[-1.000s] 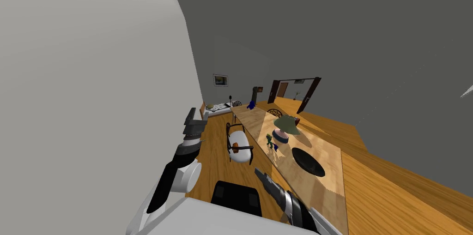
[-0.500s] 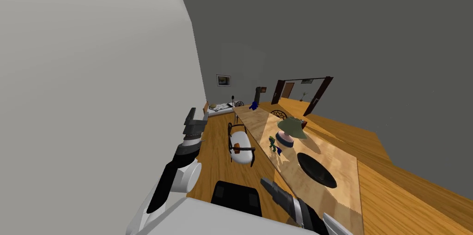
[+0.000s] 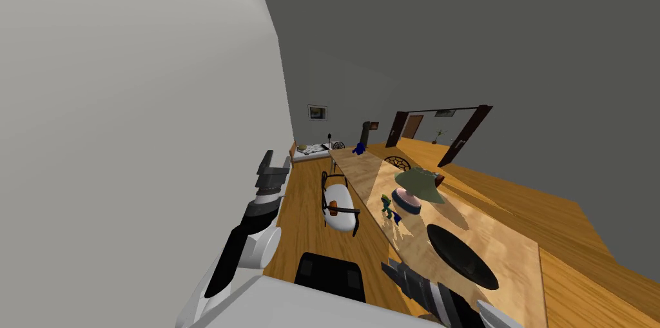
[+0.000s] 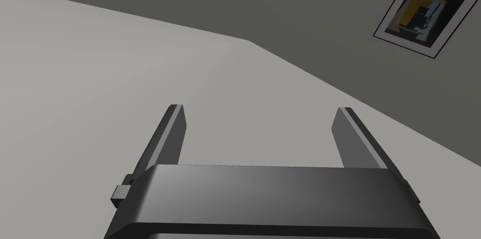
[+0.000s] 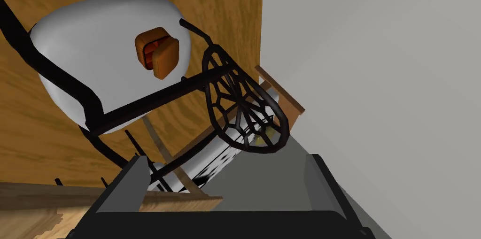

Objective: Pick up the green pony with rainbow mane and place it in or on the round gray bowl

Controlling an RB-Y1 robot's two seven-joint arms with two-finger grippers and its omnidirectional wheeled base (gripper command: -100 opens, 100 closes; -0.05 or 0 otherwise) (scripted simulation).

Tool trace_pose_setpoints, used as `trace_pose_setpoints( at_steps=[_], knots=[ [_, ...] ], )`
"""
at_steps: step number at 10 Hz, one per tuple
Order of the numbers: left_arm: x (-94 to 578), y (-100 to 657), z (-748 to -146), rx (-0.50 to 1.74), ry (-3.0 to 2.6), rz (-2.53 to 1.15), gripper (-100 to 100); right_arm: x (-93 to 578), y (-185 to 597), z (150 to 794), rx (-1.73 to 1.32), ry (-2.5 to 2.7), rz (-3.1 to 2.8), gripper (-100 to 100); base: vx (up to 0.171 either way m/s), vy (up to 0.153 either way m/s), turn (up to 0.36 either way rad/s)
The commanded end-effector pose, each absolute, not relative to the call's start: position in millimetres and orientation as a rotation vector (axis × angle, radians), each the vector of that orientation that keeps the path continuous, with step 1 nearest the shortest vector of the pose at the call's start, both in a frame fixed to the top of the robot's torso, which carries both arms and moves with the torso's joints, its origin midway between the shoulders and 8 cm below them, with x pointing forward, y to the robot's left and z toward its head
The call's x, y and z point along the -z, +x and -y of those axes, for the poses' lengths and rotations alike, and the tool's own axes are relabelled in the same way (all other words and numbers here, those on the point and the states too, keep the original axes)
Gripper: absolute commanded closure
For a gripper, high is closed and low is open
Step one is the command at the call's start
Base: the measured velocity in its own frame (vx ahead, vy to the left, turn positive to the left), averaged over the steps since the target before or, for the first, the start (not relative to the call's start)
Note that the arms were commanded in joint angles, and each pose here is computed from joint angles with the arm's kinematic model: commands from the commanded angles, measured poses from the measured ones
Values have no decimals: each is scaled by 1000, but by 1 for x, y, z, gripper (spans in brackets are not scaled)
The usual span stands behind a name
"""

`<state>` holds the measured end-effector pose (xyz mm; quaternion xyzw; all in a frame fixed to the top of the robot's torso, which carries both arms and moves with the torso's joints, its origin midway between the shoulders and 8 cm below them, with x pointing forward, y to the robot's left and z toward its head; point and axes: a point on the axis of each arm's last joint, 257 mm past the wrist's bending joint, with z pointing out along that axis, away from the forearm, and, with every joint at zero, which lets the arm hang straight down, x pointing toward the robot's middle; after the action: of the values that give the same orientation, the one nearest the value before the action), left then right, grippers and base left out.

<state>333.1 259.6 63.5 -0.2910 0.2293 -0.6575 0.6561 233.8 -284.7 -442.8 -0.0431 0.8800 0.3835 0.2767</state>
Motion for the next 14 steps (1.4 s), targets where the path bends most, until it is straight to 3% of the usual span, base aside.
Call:
trace_pose_setpoints(
  at_steps=[1, 8, 11, 14],
  knots=[
    [-63, 333, -260, 1490, -659, -520, 0, 460, 230, 332, -864, -177, -2451, -100, 14, -6, 98],
    [-63, 333, -260, 1490, -659, -520, 0, 470, 228, 411, -601, -273, -2554, -100, 16, -3, 75],
    [-63, 333, -260, 1490, -659, -520, 0, 458, 237, 508, -276, -402, -2622, -100, 66, -8, 200],
    [-63, 333, -260, 1490, -659, -520, 0, 441, 249, 550, -128, -470, -2625, -100, 87, 4, 154]
  ],
)
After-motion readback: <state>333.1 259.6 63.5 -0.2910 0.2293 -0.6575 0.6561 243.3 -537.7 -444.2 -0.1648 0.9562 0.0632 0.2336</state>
